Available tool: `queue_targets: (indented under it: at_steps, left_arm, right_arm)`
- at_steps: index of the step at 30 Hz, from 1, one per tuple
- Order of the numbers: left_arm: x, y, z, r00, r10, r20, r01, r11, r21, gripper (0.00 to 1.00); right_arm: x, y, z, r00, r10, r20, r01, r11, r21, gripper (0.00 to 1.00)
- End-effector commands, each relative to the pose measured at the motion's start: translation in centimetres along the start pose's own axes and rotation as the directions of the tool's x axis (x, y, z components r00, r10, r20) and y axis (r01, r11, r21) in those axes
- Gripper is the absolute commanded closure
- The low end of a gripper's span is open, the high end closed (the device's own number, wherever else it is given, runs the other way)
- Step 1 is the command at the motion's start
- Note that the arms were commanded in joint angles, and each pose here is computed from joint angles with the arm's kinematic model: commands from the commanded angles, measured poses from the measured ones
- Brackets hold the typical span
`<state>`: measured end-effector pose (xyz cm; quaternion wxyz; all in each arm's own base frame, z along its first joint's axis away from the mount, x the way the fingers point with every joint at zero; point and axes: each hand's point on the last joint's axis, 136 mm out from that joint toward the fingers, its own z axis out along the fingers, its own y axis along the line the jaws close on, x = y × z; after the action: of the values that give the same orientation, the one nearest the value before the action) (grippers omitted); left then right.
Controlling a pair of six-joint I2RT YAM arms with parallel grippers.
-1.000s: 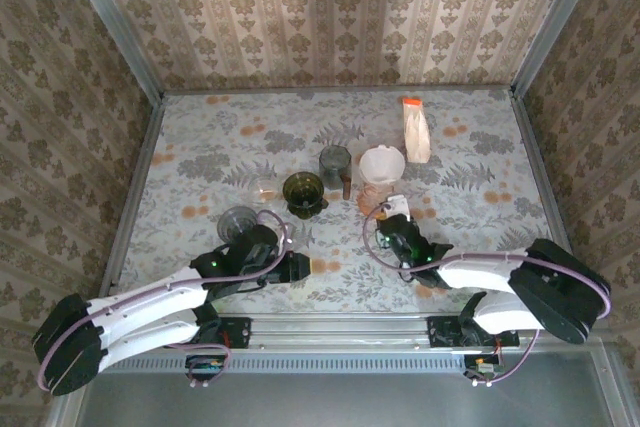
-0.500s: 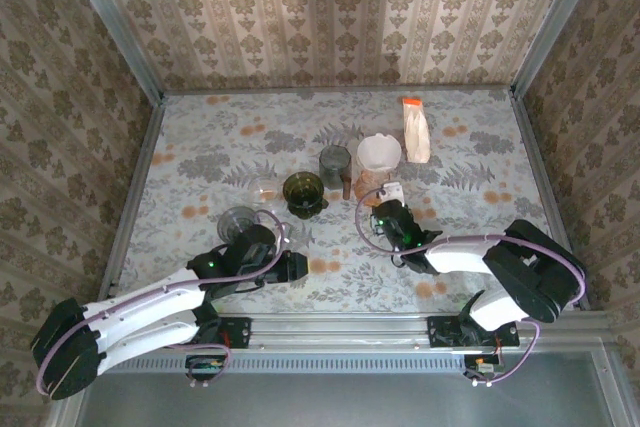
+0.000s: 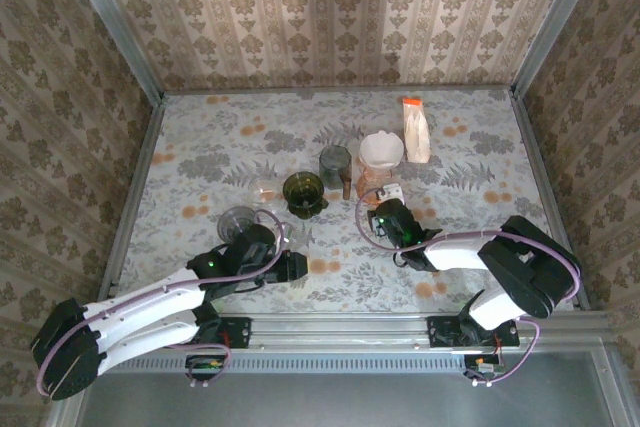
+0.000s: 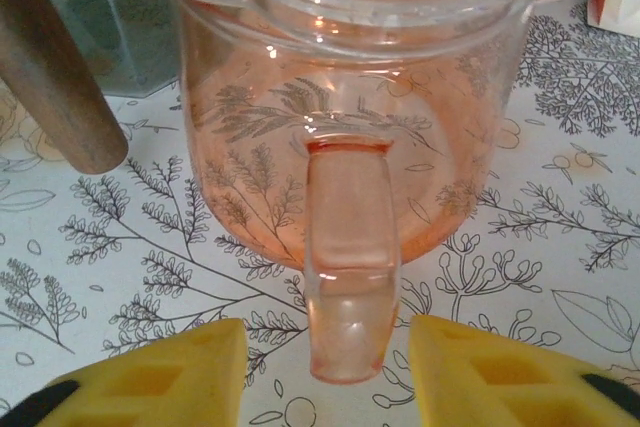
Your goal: Place the coffee filter in the dripper
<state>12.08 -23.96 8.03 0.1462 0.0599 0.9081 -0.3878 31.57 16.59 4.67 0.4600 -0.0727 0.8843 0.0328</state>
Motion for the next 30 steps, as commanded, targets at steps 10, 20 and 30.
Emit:
queue_targets:
  at_steps: [10,20,30]
  left_arm:
    - [-0.9,0.0,-1.0,0.998,0.030,0.050,-0.029,0.999,-0.015,0.43]
    - [-5.6,-3.0,-7.0,0.954,0.152,0.260,-0.152,0.988,-0.020,0.00]
    - [-9.5,-5.2,-16.1,0.828,0.353,0.435,-0.290,0.935,-0.206,0.00]
  right_arm:
    - [1.3,-2.1,-7.9,0.977,0.212,-0.001,-0.211,0.975,-0.065,0.36]
    - [-2.1,-3.7,-15.5,0.929,0.364,0.070,-0.342,0.915,-0.215,0.29]
    - [-4.7,7.4,-12.8,0.988,0.141,-0.065,-0.155,0.901,-0.406,0.29]
